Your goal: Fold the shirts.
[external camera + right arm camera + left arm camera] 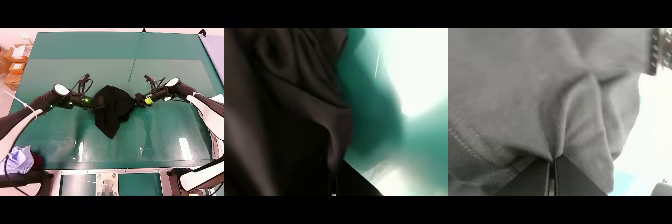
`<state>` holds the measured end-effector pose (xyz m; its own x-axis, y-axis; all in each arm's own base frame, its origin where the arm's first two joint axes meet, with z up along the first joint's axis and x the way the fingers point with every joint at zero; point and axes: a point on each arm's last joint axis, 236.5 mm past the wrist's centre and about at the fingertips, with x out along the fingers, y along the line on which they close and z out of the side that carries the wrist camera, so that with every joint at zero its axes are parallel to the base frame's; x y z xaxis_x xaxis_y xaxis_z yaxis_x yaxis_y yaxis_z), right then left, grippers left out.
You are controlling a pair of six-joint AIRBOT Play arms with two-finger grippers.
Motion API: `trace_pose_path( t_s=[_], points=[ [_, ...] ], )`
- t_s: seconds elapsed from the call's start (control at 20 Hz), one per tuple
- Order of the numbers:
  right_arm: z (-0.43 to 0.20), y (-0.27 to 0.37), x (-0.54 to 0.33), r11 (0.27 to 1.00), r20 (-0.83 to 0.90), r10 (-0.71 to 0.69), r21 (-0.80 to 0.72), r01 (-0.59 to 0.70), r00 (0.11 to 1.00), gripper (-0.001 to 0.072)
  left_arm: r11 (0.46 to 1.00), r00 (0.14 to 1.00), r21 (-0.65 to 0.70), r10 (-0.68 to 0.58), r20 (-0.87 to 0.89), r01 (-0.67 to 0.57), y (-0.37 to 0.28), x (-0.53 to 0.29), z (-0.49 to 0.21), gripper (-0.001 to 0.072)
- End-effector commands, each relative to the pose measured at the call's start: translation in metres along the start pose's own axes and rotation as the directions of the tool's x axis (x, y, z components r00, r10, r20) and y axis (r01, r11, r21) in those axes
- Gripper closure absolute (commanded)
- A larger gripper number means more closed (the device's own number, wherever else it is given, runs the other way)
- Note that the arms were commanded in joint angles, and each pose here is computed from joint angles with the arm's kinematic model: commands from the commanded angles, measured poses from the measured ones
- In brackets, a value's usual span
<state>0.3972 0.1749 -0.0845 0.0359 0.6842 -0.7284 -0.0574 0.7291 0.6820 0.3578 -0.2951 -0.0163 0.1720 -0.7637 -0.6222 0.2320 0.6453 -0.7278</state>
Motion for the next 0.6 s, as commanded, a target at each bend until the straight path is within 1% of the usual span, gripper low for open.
trace_pose_path(
  t_s=[0.0, 0.15, 0.3, 0.4, 0.45, 0.55],
  points=[
    [0.023, 0.011, -0.038, 0.998, 0.035, 0.038, -0.043, -0.036, 0.999, 0.0699, 0.992, 0.999, 0.116, 0.051, 0.003, -0.051, -0.014, -0.028, 0.019, 0.0679],
    [0.058, 0.030, -0.113, 0.995, 0.162, 0.049, -0.088, -0.035, 0.986, 0.0700, 0.956, 0.982, 0.229, 0.164, 0.094, -0.182, -0.029, -0.094, 0.051, 0.0679],
    [0.088, 0.068, -0.211, 0.986, 0.377, 0.038, -0.167, 0.027, 0.925, 0.0700, 0.906, 0.941, 0.325, 0.180, 0.286, -0.272, -0.076, -0.183, 0.086, 0.0679],
    [0.091, 0.111, -0.281, 0.961, 0.519, 0.044, -0.254, 0.105, 0.854, 0.0700, 0.863, 0.886, 0.394, 0.119, 0.449, -0.315, -0.131, -0.250, 0.105, 0.0679],
    [0.086, 0.137, -0.315, 0.941, 0.586, 0.054, -0.301, 0.156, 0.809, 0.0700, 0.833, 0.850, 0.431, 0.084, 0.520, -0.346, -0.160, -0.280, 0.110, 0.0679],
    [0.067, 0.193, -0.377, 0.889, 0.701, 0.090, -0.376, 0.261, 0.707, 0.0700, 0.780, 0.779, 0.499, -0.024, 0.627, -0.378, -0.223, -0.339, 0.107, 0.0679]
  ],
)
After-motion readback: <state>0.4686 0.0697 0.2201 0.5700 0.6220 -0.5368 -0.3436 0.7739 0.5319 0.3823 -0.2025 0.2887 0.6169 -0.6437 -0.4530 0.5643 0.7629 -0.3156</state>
